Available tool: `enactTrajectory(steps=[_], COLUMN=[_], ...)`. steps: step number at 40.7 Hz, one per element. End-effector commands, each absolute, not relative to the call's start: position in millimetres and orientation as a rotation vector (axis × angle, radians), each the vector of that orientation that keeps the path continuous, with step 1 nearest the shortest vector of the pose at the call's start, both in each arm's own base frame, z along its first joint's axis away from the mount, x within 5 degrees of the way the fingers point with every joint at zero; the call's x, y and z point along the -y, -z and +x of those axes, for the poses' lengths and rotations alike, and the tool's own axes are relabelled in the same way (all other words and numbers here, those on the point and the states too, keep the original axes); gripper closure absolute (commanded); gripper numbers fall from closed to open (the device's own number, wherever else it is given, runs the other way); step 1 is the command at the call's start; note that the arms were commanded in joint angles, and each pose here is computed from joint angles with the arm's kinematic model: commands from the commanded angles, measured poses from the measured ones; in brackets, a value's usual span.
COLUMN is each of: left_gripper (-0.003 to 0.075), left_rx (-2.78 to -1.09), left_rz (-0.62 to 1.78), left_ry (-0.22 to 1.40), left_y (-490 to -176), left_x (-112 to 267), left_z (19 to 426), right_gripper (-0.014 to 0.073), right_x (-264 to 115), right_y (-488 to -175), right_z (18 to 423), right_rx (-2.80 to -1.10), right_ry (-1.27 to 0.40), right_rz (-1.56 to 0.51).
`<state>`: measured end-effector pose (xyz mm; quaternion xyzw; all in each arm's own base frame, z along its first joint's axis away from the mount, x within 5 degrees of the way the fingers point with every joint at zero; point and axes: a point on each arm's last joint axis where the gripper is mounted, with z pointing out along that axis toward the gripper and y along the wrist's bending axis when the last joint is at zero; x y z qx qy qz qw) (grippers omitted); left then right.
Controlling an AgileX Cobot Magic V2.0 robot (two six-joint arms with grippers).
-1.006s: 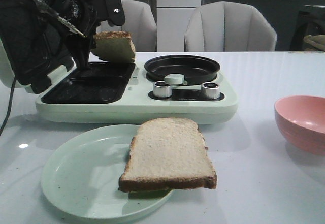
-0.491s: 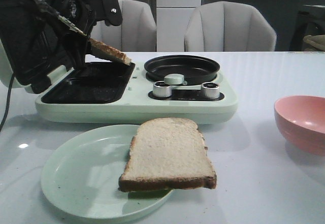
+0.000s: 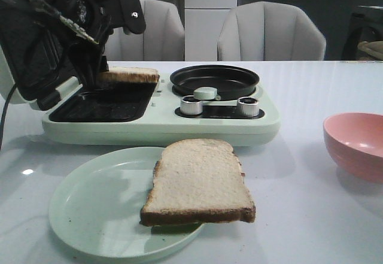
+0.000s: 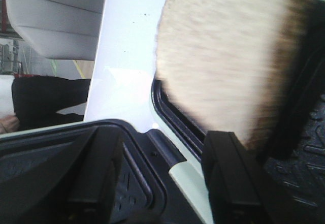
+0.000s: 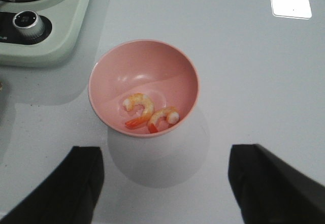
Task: Make breakfast with bread and shrimp
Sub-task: 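Lower the bread onto the far press plate and open the left gripper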
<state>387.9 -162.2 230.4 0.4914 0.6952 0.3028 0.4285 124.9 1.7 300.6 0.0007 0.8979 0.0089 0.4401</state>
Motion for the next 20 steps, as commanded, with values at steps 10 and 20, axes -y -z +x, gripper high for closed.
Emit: enactTrajectory(steps=[10,20], left_gripper=[0.0316,0.0316], left_rx=[-1.98,-2.142], left_rz=[0.939,0.754], left_ry=[-0.526,-0.264], left_y=[-293.7,-322.7], left_x=[148.4,146.0], left_z=[346.6,290.4], right_gripper=[-0.0015,-0.0015], right_x=[-1.5,-1.5], right_y=[-317.4,-317.4], right_z=[129.6,129.6], right_rx=[-2.129,-2.129], right_ry=[-0.017,-0.017], right_rz=[-0.004,-0.004])
